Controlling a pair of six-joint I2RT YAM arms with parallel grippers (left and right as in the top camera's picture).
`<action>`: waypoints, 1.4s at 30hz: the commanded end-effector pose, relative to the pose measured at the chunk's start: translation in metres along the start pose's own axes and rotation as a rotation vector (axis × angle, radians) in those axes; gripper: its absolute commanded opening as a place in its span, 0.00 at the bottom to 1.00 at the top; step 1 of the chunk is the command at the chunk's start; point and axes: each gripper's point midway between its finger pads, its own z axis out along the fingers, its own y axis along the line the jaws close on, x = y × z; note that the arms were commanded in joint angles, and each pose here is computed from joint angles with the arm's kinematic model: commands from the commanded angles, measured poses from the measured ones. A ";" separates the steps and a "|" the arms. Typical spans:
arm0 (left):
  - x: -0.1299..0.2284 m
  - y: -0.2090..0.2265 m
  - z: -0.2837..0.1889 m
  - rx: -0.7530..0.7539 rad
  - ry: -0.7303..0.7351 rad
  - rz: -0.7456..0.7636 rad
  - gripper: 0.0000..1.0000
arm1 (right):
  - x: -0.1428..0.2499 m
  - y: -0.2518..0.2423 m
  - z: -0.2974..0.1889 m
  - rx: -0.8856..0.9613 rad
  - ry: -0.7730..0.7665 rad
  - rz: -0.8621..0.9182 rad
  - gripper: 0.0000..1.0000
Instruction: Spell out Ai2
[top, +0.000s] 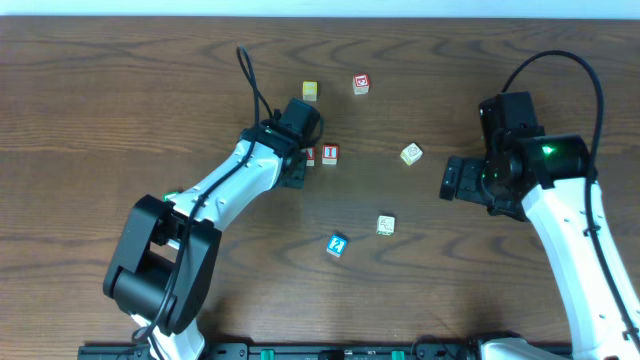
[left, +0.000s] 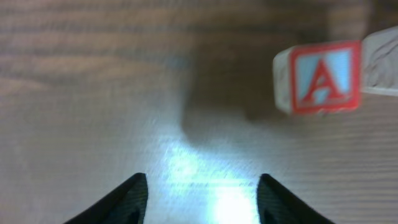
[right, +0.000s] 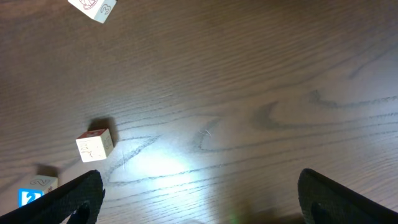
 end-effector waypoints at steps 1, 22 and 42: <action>-0.001 0.002 0.005 0.037 0.016 0.027 0.60 | -0.003 -0.001 -0.005 0.006 -0.025 0.010 0.99; -0.027 0.003 0.041 0.136 -0.043 -0.035 0.58 | -0.003 0.000 -0.005 -0.001 -0.025 0.014 0.99; -0.039 -0.025 0.035 0.223 -0.101 -0.004 0.57 | -0.003 0.000 -0.005 -0.001 -0.024 0.013 0.99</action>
